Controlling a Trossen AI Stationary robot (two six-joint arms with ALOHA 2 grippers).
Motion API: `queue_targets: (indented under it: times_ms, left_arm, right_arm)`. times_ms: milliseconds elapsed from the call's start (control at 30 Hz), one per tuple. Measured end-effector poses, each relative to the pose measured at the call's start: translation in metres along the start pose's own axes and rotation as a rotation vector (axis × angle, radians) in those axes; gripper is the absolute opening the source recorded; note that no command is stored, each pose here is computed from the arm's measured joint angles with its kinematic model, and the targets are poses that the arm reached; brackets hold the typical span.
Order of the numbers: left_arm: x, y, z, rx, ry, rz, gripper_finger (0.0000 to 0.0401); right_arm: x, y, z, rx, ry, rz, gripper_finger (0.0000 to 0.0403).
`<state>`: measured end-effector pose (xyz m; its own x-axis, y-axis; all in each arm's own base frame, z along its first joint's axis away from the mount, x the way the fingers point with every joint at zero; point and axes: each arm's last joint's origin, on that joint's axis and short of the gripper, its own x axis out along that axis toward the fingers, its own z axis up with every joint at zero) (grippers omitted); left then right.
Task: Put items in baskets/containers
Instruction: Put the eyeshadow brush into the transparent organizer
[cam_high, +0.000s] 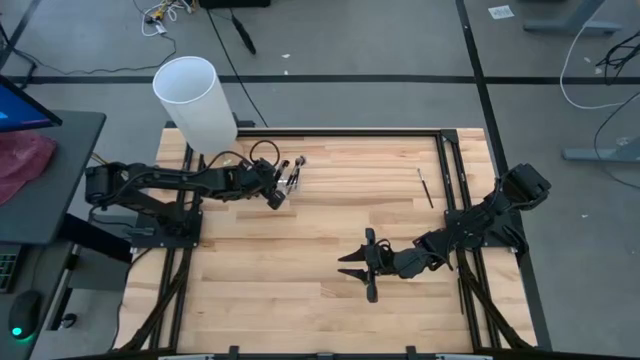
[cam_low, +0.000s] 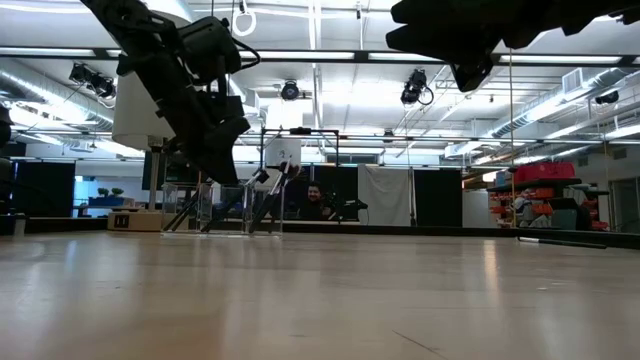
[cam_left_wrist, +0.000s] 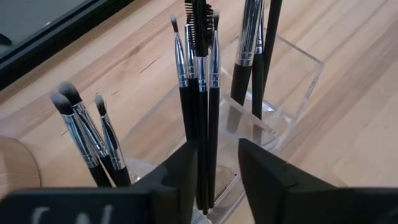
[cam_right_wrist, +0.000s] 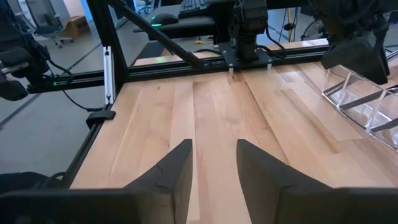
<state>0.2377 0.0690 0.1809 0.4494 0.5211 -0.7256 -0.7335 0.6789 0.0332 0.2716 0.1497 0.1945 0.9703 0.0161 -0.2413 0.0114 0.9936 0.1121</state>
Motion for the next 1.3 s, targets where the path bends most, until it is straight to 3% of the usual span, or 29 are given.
queue_targets:
  times_ms: [233,467,600,733,900,1000,1133,1300]
  left_arm:
    - [-0.025,-0.004,0.019,0.008,-0.046,-0.101,0.0158]
    - [-0.079,-0.042,0.046,0.120,-0.195,-0.292,0.0148]
    - [-0.105,-0.070,0.041,0.181,-0.278,-0.394,0.0134]
    - [-0.121,-0.090,0.021,0.229,-0.319,-0.453,0.0123]
    - [-0.130,-0.108,-0.008,0.244,-0.358,-0.459,0.0117]
    - [-0.127,-0.119,-0.024,0.238,-0.394,-0.472,0.0117]
    - [-0.119,-0.136,-0.041,0.238,-0.416,-0.512,0.0117]
    - [-0.104,-0.154,-0.055,0.249,-0.423,-0.532,0.0117]
  right_arm:
    - [0.000,0.000,-0.001,0.019,0.010,-0.002,0.0125]
    - [0.000,-0.003,-0.009,0.056,0.087,-0.025,0.0125]
    - [-0.004,-0.007,-0.027,0.107,0.271,-0.041,0.0125]
    - [-0.017,-0.018,-0.047,0.175,0.569,-0.077,0.0125]
    - [-0.053,-0.041,-0.060,0.244,0.913,-0.350,0.0134]
    - [-0.079,-0.057,-0.057,0.224,1.026,-0.552,0.0148]
    - [-0.104,-0.076,-0.044,0.212,0.941,-0.776,0.0174]
    - [-0.125,-0.111,-0.046,0.364,0.699,-0.953,0.0218]
